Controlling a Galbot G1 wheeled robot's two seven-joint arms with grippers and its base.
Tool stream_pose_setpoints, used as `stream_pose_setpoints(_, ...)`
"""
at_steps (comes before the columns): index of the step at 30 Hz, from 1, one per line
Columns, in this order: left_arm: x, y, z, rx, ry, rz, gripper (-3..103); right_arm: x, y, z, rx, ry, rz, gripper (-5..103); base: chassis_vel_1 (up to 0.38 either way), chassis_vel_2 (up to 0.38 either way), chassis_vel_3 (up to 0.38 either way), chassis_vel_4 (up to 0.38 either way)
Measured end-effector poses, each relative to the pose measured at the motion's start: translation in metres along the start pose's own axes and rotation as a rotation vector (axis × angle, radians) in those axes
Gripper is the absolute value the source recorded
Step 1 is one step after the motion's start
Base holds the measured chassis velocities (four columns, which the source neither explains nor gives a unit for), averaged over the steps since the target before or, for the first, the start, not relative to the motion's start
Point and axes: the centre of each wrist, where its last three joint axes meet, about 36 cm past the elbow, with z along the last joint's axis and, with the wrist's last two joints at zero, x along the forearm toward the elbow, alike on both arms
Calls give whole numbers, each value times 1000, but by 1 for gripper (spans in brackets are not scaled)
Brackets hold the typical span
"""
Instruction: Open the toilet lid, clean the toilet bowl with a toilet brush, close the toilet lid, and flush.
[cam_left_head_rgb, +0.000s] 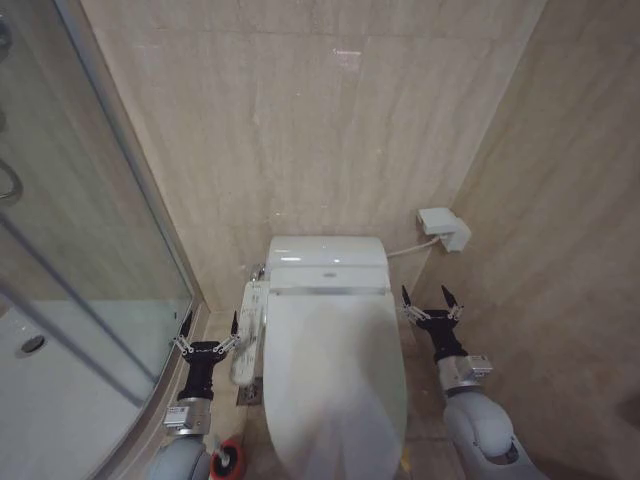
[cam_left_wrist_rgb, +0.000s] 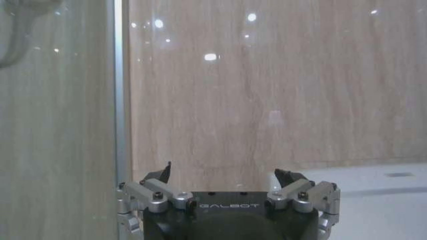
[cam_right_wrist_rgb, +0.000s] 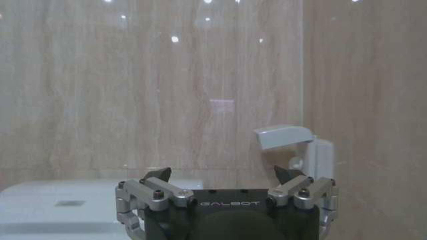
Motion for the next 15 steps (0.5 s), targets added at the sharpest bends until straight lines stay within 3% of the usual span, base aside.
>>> stream_pose_setpoints(15,0,0,0,0,0,0,100,0,0,0,0,0,0,100,328,-329,-327,334)
